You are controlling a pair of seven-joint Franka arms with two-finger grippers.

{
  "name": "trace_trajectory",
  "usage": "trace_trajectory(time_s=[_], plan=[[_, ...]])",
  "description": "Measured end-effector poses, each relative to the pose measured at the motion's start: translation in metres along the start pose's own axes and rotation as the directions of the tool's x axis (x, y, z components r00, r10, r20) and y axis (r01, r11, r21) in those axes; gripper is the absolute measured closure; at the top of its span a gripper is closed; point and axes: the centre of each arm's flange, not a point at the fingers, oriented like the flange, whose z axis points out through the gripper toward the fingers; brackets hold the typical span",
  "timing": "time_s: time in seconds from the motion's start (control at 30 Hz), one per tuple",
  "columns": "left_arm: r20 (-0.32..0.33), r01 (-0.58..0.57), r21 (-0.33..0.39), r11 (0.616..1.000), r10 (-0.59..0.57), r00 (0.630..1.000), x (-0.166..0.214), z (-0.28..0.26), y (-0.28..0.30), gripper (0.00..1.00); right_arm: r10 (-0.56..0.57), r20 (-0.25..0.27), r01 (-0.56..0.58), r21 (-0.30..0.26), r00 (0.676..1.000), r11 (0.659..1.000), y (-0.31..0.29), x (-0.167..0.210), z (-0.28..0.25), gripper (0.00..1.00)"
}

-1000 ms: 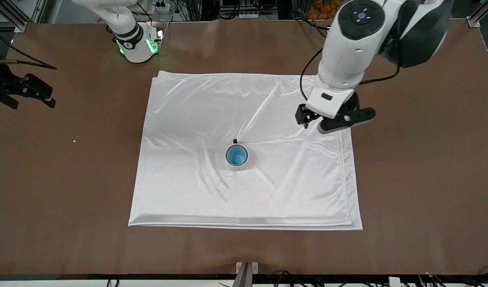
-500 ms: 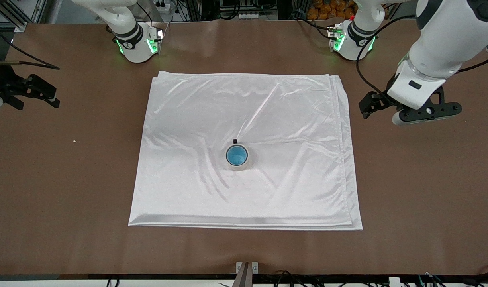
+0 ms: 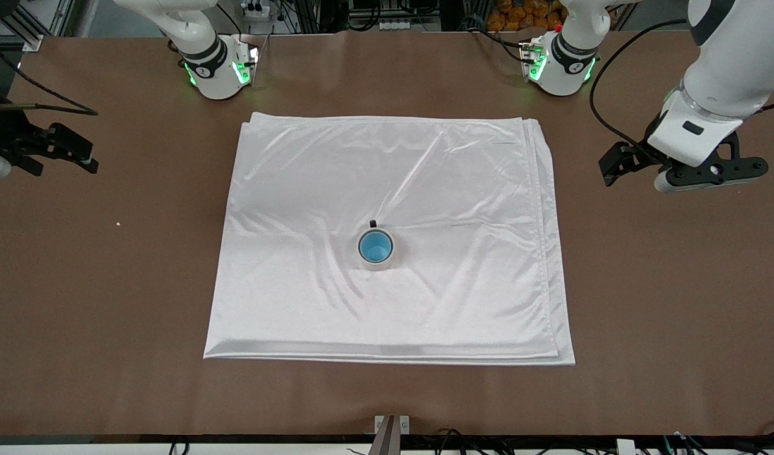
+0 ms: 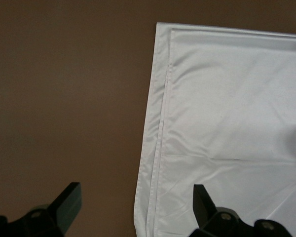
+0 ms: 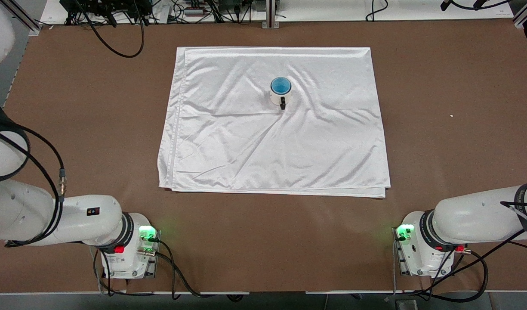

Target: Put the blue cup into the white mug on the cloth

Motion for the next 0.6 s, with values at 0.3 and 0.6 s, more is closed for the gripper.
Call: trace_trajectory(time_s=[0.3,0.6], plan=[[-0.014,0.003,-0.001,1.0,-0.003,1.0,-0.005,-0.003,-0.001,0.0,0.018,0.001,-0.018,0.0,1.0,1.0,0.01,0.0,0.0,0.0],[-0.012,0.054,-0.062,0.997,-0.055,0.998,0.005,-0.003,-0.028,0.0,0.017,-0.003,-0.017,0.001,1.0,1.0,0.029,-0.002,-0.002,0.0]])
